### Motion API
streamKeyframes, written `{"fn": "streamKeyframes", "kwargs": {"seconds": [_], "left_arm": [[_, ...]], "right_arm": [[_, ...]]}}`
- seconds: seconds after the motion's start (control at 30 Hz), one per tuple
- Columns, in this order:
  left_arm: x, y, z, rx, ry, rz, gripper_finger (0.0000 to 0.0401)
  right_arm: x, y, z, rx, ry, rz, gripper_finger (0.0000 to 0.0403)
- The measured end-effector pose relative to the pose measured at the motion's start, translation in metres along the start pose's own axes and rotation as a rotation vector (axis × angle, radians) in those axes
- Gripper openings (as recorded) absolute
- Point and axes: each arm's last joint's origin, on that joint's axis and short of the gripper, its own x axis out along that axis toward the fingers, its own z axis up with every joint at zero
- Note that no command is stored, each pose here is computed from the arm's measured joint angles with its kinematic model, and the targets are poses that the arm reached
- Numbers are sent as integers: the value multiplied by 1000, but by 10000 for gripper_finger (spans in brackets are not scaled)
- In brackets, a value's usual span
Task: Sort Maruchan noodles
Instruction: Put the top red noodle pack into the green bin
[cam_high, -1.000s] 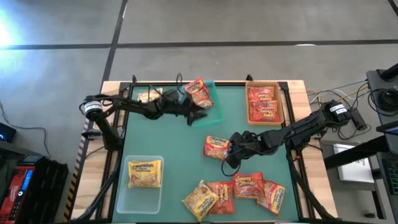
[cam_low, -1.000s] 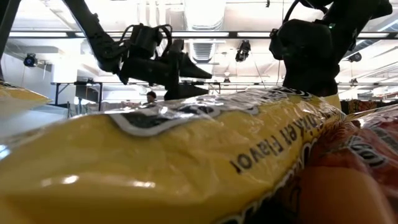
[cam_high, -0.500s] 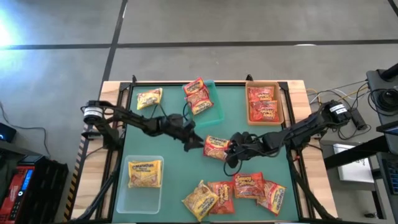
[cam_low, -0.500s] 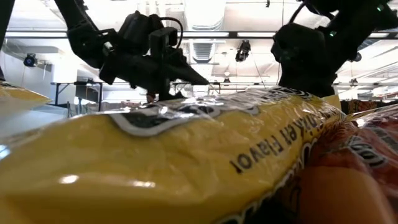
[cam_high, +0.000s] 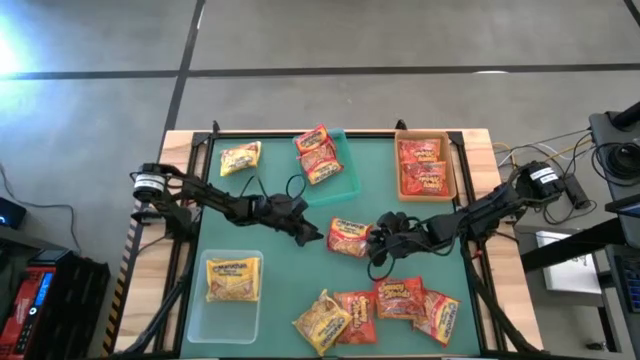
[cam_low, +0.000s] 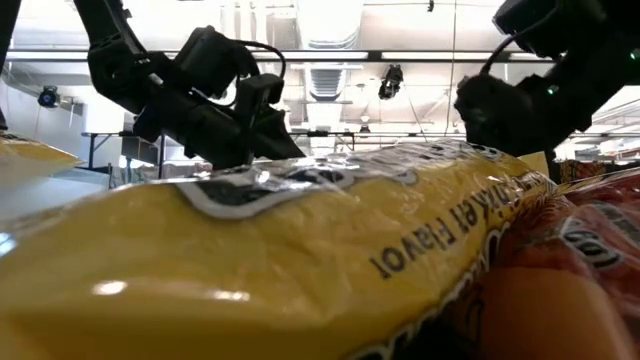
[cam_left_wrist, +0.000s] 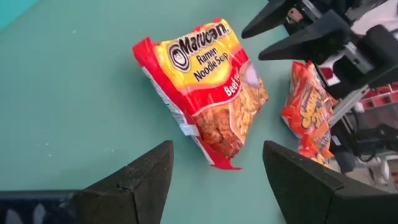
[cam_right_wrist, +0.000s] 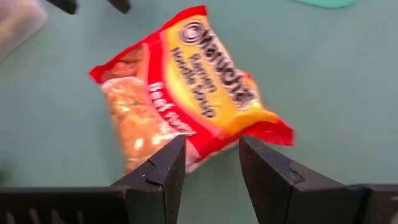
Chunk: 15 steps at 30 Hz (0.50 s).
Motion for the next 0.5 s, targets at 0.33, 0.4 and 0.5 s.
{"fn": "streamKeyframes", "kwargs": {"seconds": [0.33, 0.4, 0.5], "left_arm": [[0, -1, -1, -19, -15, 12, 231], [0, -1, -1, -19, -15, 12, 231], [0, -1, -1, -19, -16, 13, 231]], "right_arm": [[1, -1, -1, 25, -82, 38, 139], [2, 3, 2, 24, -109, 72, 139], [7, 4, -1, 9, -109, 71, 139]]}}
